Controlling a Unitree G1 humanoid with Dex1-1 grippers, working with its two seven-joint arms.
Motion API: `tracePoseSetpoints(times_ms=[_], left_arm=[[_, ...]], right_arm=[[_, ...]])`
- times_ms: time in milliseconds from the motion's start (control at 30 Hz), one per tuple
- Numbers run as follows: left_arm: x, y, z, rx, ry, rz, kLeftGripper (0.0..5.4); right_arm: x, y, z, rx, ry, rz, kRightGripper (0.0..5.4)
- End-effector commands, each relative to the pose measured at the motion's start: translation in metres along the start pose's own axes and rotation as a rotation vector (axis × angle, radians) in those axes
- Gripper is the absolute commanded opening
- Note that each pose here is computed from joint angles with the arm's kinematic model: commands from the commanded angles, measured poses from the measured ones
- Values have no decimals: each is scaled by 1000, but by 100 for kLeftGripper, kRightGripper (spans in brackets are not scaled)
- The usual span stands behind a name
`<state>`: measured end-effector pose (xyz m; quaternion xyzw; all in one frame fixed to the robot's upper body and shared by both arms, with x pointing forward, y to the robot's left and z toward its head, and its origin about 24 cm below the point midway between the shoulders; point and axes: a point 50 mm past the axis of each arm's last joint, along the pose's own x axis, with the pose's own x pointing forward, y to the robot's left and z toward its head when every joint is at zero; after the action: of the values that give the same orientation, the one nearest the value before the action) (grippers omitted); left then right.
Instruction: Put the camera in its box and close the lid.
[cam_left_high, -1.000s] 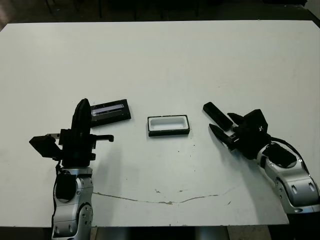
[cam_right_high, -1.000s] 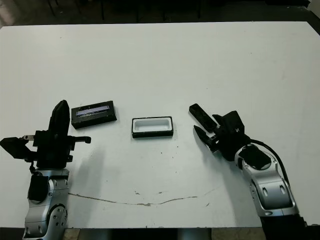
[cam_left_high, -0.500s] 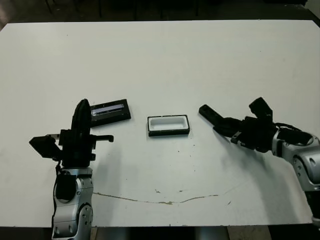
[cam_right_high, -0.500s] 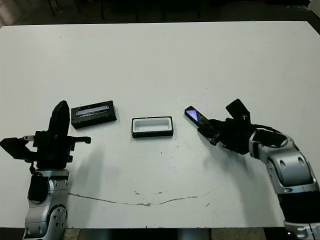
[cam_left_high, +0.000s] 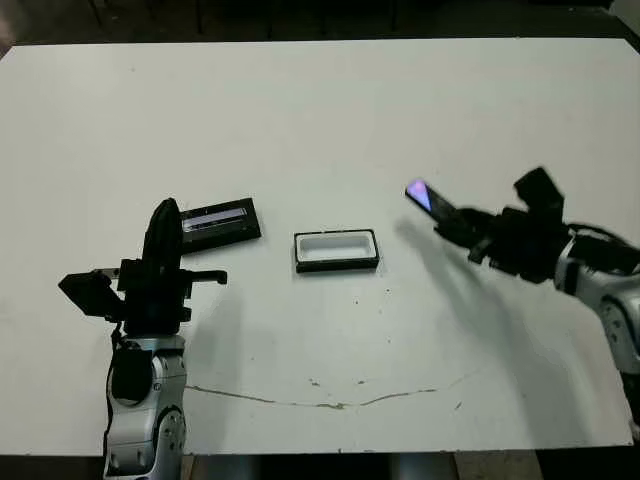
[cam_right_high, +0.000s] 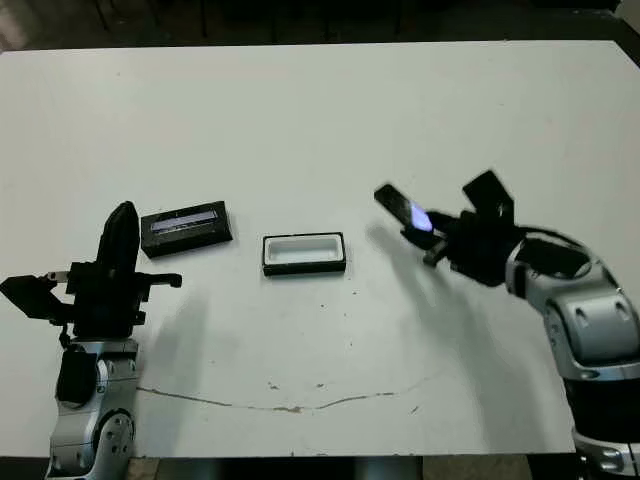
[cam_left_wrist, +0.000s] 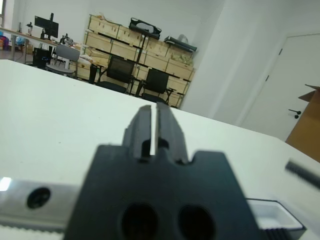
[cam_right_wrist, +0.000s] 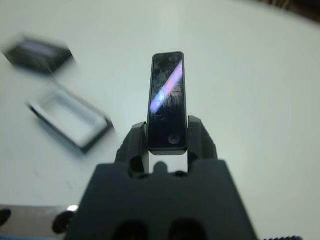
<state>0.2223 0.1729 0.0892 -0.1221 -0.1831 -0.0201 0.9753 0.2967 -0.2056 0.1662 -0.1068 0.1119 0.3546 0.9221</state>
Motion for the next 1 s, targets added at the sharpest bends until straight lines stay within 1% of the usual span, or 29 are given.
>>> tracePoseSetpoints(times_ms=[33, 100, 200, 267, 467, 533, 600, 667, 733, 900, 1000], left_arm=[[-5, 2, -4, 17, 39, 19, 0], [-5, 1, -4, 8, 40, 21, 0], [-6, -1, -4, 2, 45, 27, 0], [-6, -1, -5, 5, 48, 31, 0], [-7, -4, -5, 18, 52, 31, 0], [-7, -4, -5, 21, 52, 33, 0], [-8, -5, -5, 29, 54, 34, 0], [-8, -5, -5, 36, 57, 36, 0], [-8, -5, -5, 39, 55, 33, 0], [-8, -4, -6, 45, 55, 38, 0], [-8, -4, -7, 37, 60, 39, 0]], right_arm=[[4, -6, 20, -27, -29, 87, 58], [9, -8, 30, -61, -35, 155, 58], [17, -9, 40, -152, 2, 230, 58], [24, -9, 43, -222, 51, 284, 58], [42, -2, 49, -379, 223, 435, 58], [48, 0, 50, -441, 269, 463, 58], [54, 3, 48, -499, 297, 494, 58], [59, 7, 47, -528, 334, 521, 58], [62, 11, 45, -535, 361, 556, 58], [69, 22, 42, -605, 435, 638, 58], [74, 27, 39, -612, 470, 666, 58]])
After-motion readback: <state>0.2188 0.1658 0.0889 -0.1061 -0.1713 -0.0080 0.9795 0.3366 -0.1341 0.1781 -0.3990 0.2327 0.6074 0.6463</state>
